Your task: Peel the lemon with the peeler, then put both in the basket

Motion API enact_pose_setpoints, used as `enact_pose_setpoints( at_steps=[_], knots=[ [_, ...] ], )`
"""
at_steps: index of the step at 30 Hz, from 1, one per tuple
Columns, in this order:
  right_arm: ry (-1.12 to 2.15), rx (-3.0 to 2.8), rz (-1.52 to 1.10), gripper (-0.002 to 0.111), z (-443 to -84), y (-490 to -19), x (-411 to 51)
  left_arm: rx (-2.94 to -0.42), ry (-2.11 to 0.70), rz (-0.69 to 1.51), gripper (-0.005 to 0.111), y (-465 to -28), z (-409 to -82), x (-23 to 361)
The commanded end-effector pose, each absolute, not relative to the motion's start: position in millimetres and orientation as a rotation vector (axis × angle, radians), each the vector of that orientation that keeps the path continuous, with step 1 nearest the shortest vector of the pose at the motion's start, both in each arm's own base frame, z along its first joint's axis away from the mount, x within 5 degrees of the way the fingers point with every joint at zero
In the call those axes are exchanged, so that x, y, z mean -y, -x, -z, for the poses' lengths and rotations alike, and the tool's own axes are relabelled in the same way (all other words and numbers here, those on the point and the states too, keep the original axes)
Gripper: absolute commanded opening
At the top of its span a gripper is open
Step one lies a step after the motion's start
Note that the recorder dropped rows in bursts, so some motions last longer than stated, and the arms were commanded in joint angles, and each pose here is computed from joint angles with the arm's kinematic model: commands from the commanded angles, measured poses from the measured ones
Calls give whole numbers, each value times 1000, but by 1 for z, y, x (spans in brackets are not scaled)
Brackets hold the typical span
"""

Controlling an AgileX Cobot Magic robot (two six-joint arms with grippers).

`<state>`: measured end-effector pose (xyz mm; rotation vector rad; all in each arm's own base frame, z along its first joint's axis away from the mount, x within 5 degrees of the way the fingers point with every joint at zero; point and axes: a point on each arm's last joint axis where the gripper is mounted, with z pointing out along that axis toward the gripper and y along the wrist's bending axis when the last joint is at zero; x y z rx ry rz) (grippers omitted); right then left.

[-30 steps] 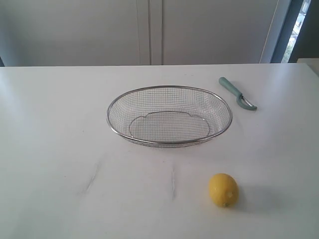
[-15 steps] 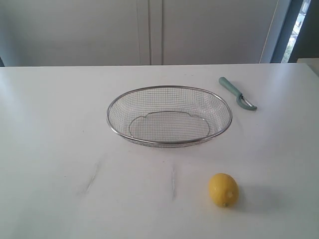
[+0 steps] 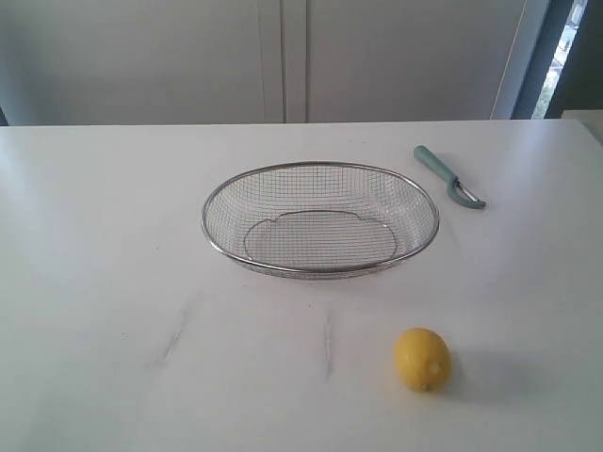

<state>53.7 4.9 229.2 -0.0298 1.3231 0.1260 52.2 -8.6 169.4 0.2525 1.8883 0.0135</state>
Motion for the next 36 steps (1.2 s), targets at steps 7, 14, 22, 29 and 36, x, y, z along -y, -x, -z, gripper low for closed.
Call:
enact_pose_setpoints(
  at_steps=[7, 14, 22, 29, 36],
  knots=[
    [-88, -1086, -301, 0, -248, -46, -3, -1889, -255, -7, 0, -52, -169, 9],
    [-237, -1067, -504, 0, -248, -46, -1, -1889, -255, -7, 0, -52, -169, 9],
    [-587, -1348, -809, 0, -220, -56, -4, -1889, -255, -7, 0, -52, -169, 9],
    [-660, -1580, -672, 0, -248, -108, -7, -1889, -255, -7, 0, -52, -169, 9],
    [-202, -2109, -386, 0, -301, -266, -37, -1889, -255, -7, 0, -52, -169, 9]
  ],
)
